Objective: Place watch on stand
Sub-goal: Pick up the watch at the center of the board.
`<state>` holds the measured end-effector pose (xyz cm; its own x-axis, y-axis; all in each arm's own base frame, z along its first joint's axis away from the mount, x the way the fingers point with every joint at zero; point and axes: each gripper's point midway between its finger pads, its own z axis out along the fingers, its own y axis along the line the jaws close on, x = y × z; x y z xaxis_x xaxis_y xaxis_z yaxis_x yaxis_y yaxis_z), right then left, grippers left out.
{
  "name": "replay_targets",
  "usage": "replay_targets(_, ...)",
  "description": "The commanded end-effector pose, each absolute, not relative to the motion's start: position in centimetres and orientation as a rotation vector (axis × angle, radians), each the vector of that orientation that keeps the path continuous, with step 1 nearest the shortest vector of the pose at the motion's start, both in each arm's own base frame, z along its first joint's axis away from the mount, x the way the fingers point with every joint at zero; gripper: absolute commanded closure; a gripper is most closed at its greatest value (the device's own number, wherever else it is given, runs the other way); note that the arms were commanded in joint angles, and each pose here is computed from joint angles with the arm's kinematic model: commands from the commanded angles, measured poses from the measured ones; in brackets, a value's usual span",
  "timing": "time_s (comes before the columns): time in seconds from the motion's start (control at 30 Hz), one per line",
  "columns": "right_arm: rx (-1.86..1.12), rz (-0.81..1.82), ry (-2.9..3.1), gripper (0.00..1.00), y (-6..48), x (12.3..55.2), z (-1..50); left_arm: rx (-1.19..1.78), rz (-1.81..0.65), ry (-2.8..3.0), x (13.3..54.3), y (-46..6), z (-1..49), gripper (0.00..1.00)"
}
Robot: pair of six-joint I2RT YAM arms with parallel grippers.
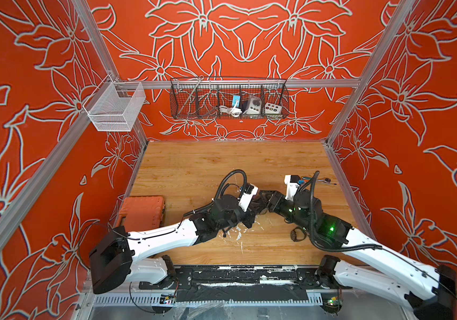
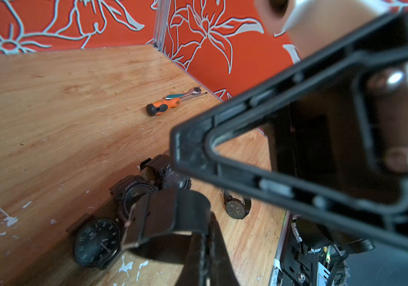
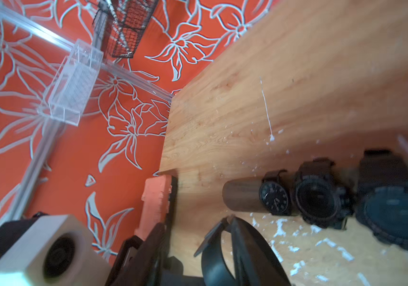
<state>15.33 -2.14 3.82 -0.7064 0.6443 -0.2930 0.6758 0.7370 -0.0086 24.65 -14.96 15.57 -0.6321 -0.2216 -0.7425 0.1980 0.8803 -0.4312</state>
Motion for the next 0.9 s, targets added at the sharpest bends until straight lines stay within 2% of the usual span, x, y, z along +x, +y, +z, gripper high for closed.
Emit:
replay_targets(0.0,1.036,-0.111,2.699,0.69,-1.6,15.9,2.8,-0.032,-0.625,2.16,24.7,-14.9,15.7,0.21)
replay_targets(0.2,1.053,-0.04,2.72,0.76,-0.8,16.2,1.6,-0.035,-0.616,2.158,24.7,-14.8,15.6,0.21)
replay_targets(0.43,0.999,0.046,2.725,1.0,0.2,17.0,2.1,-0.039,-0.613,2.16,24.9,-14.8,15.5,0.21)
replay_targets(0.67,0.97,0.127,2.713,1.0,1.2,18.1,2.6,-0.033,-0.605,2.16,25.0,-14.8,15.3,0.21)
replay_targets(0.87,0.91,0.153,2.645,1.0,1.6,20.0,5.7,0.01,-0.653,2.153,25.1,-15.8,15.3,0.22)
